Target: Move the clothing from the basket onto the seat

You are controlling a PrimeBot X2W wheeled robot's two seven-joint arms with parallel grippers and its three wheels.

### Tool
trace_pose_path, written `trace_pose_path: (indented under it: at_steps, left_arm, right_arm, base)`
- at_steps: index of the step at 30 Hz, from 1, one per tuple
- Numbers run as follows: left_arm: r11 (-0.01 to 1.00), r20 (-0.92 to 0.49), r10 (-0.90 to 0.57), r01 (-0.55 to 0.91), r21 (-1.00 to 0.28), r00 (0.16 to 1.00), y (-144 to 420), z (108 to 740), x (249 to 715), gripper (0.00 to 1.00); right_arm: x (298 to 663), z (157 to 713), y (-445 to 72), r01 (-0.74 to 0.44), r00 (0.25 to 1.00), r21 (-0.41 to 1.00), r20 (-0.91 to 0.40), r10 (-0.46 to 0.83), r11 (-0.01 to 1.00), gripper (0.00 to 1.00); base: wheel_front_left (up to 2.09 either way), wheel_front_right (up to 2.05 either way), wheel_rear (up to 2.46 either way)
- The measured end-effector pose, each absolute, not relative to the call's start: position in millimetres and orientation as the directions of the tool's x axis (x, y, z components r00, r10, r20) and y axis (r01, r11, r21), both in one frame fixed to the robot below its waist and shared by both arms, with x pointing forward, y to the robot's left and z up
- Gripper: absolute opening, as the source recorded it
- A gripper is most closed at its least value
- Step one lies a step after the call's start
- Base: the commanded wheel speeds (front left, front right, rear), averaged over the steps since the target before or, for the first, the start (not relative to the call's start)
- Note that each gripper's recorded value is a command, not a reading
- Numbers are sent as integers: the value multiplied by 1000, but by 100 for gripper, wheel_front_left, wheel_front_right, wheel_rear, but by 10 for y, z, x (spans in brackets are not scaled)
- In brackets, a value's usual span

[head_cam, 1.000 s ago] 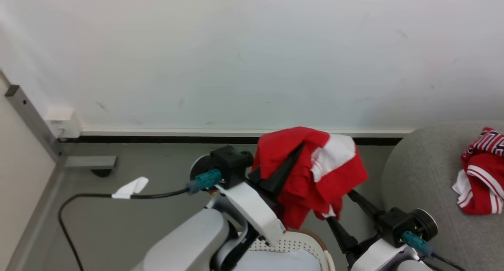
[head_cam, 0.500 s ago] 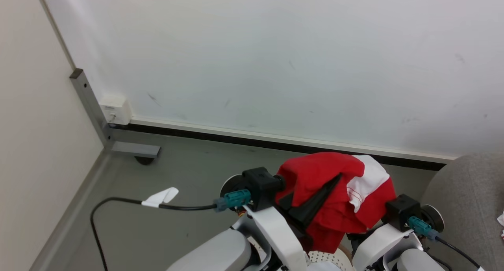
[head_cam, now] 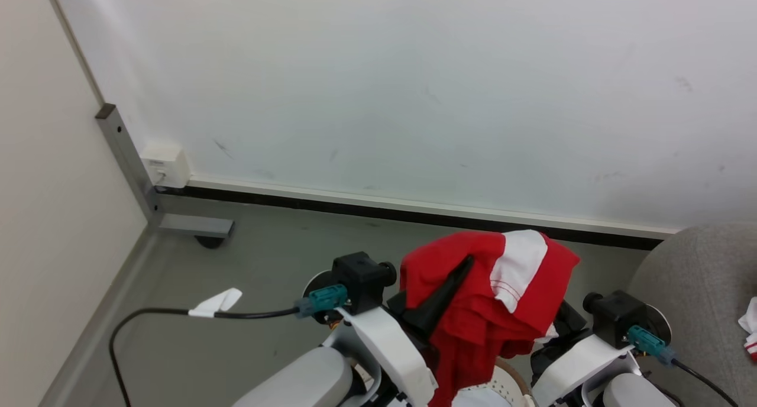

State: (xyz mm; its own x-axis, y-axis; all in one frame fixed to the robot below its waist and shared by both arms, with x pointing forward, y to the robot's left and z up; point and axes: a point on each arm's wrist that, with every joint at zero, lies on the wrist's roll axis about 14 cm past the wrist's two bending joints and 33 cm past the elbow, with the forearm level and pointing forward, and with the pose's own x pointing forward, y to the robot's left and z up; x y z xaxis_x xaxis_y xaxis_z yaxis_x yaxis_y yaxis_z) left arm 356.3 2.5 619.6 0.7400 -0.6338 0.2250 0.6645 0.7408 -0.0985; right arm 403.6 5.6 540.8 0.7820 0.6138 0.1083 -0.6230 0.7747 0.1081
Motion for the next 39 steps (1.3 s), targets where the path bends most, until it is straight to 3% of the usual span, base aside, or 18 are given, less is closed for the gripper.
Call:
trace_pose_path:
  at_steps: [10,11,12,13,24,39]
  left_arm:
    - [735,189,-644,668,-118,742,-46,6024,3640,0]
    - [733,184,-646,669,-118,741,-59,6008,3647,36]
    - [733,182,-646,669,-119,741,-67,5995,3656,88]
    - [735,180,-645,668,-120,743,-74,5984,3667,100]
    - [681,143,-706,720,-132,694,-327,5812,3615,100]
    - [504,206,-843,864,-26,498,-1035,5843,3440,100]
  right_arm:
    - [4058,5547,-208,-569,821,182,165,546,802,0]
    - [4060,5565,-234,-564,825,189,172,538,804,0]
    - [4060,5586,-255,-561,827,192,180,533,805,0]
    - [4062,5612,-280,-556,830,195,188,526,808,0]
    - [4104,5850,-875,-444,883,205,267,387,872,0]
    - [3739,6035,-2163,-145,940,120,326,99,982,0]
  base:
    - [0,0,0]
    - [0,0,0]
    - [0,0,0]
    - [0,0,0]
    - [0,0,0]
    - [0,0,0]
